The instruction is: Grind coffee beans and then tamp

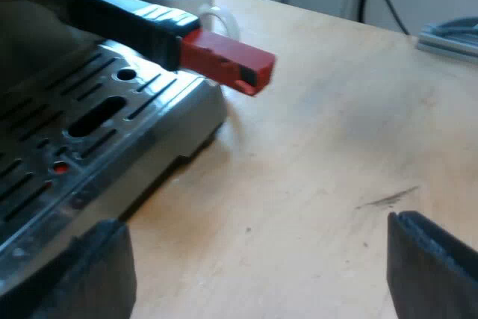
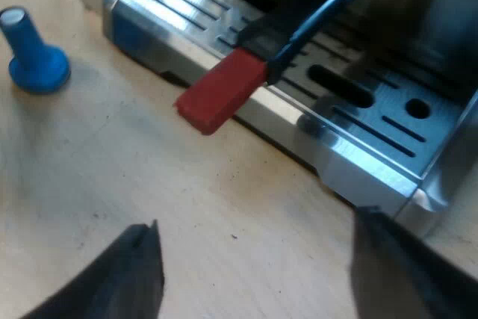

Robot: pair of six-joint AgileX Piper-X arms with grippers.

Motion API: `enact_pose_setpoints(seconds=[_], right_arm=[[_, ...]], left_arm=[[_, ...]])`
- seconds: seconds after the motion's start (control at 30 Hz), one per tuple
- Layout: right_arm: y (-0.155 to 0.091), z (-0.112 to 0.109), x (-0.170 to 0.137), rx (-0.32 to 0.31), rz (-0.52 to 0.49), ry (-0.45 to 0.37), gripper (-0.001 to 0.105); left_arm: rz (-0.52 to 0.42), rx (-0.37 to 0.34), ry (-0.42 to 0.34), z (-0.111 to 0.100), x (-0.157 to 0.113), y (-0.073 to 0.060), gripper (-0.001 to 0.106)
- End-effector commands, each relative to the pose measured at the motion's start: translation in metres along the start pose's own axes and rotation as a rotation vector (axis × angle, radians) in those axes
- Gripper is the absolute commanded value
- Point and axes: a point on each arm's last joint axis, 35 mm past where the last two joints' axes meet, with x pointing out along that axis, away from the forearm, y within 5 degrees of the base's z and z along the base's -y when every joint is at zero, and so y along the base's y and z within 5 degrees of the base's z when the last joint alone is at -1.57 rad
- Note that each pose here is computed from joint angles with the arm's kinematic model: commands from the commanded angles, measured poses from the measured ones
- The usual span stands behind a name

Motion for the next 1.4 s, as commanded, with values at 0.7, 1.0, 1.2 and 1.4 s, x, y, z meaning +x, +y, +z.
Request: enact_pose_setpoints(seconds=[0.7,1.0,1.2,1.4], right_arm=[[0.075,-0.01,0.083,0.142,-0.234,-0.14,0.016],[0.083,-0.01,0.1,0.248,-0.314,-0.179,0.016],[0.086,-0.013,0.108,0.254,-0.374,-0.181,0.016],[0.09,-0.017,0.115,0.238,-0.387,-0.163,0.016]], left_arm=[[-0.111,0.041,0.003,-0.001,0.006,-0.01,0.071],[-0.136,0.051,0.01,-0.001,0.007,-0.013,0.071],[-0.135,0.051,0.01,-0.001,0.007,-0.013,0.071],[-0.135,0.051,0.01,-0.001,0.007,-0.013,0.071]])
